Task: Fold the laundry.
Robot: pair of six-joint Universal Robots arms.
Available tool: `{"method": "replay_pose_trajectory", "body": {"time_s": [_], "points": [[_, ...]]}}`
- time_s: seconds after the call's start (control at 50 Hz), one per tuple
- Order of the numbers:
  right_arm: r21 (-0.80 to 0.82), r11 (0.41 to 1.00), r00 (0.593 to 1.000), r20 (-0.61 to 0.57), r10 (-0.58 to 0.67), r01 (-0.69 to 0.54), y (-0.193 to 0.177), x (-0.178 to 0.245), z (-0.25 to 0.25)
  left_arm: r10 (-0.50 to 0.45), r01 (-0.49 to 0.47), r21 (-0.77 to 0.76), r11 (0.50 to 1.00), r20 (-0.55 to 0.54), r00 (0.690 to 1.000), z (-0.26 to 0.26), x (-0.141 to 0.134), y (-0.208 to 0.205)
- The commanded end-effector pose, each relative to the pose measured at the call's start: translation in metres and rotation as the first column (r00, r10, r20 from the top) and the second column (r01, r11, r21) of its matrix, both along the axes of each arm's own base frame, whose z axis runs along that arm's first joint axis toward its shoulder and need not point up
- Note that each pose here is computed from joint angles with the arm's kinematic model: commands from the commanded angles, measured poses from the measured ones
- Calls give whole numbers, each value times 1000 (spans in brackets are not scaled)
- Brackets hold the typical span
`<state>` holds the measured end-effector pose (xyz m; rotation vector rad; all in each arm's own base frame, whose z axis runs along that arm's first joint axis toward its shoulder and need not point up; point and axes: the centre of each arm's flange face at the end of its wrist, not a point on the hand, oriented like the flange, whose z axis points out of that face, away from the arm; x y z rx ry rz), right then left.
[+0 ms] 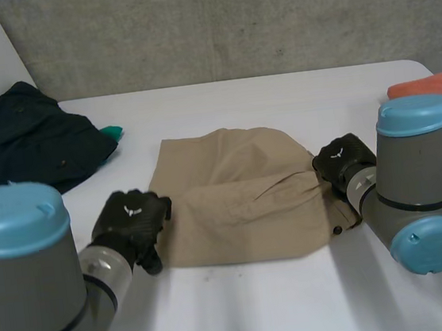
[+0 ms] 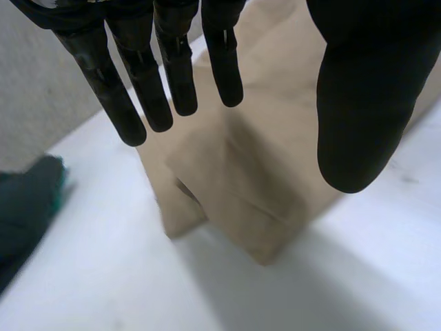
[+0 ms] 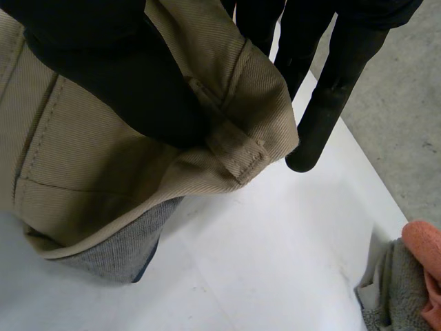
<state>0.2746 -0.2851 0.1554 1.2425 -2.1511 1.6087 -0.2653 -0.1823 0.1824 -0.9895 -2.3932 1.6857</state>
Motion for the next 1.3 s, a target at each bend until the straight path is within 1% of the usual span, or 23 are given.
{"method": "replay_pose_trajectory", "body": {"time_s": [0.02,0.14,0.3,0.4,0.44,0.46,0.48,0.6,0.62,0.7,0.78,0.86,0.9,0.98,1.02,1.08,1.14,1.18,1.22,1.24,1.26,1.28,1.3], "points": [[18,1000,1000,-8,5,-4,4,-1,-5,12,-11,8,1000,-62,998,-39,-10,-18],[21,1000,1000,-8,4,-4,7,-3,-8,25,-28,-39,999,-77,997,-50,-18,-42],[34,999,1000,-12,1,0,9,-6,-11,-3,4,-39,999,23,1000,-76,-27,-58],[7,1000,1000,2,5,-5,13,-7,4,-4,6,-56,998,30,1000,-70,-26,-58],[-22,1000,1000,-1,6,-6,16,-9,18,-1,1,-101,995,4,1000,-51,-25,-59],[-29,1000,1000,-2,8,-8,18,-10,22,-1,-4,-158,987,-33,999,-24,-24,-57],[-39,999,1000,-2,10,-10,19,-11,28,-3,-6,-182,983,-47,999,-12,-22,-55],[-58,996,993,-105,55,-61,48,-24,83,-25,-11,-296,955,-116,993,64,-8,-24],[-64,996,992,-116,58,-65,51,-27,91,-30,-15,-324,946,-134,991,88,-1,-15],[-115,990,983,-176,59,-80,63,-39,129,-46,-3,-337,941,-136,990,129,12,7],[-167,980,973,-222,70,-108,71,-47,159,-75,45,-292,955,-93,993,142,14,16],[-144,980,970,-221,102,-136,73,-47,157,-96,84,-236,968,-39,995,137,12,18],[-125,982,968,-222,115,-145,73,-46,153,-99,97,-199,975,-2,995,121,7,9],[-41,989,963,-234,131,-144,58,-46,129,-103,110,-111,988,61,993,82,-6,-13],[28,989,957,-249,147,-145,46,-42,106,-105,112,-88,990,77,991,68,-13,-23],[52,989,958,-247,147,-139,30,-35,88,-109,117,-85,989,96,989,45,-29,-49],[-3,991,967,-222,128,-132,10,-27,84,-87,100,-152,983,88,992,39,-45,-82],[-95,989,980,-172,96,-114,-12,-19,84,-72,86,-213,973,76,995,43,-54,-98],[-191,977,990,-120,73,-95,-29,-12,91,-40,49,-348,936,32,999,65,-66,-124],[-290,954,996,-64,58,-74,-45,-7,102,-31,33,-401,915,11,999,76,-70,-132],[-338,939,998,-33,55,-63,-51,-4,109,-25,18,-457,889,-11,1000,87,-74,-139],[-397,916,999,3,53,-48,-58,-1,118,-22,-12,-565,825,-54,998,114,-80,-151],[-456,890,998,40,54,-29,-65,1,127,-22,-29,-618,785,-76,997,128,-82,-156]]}}
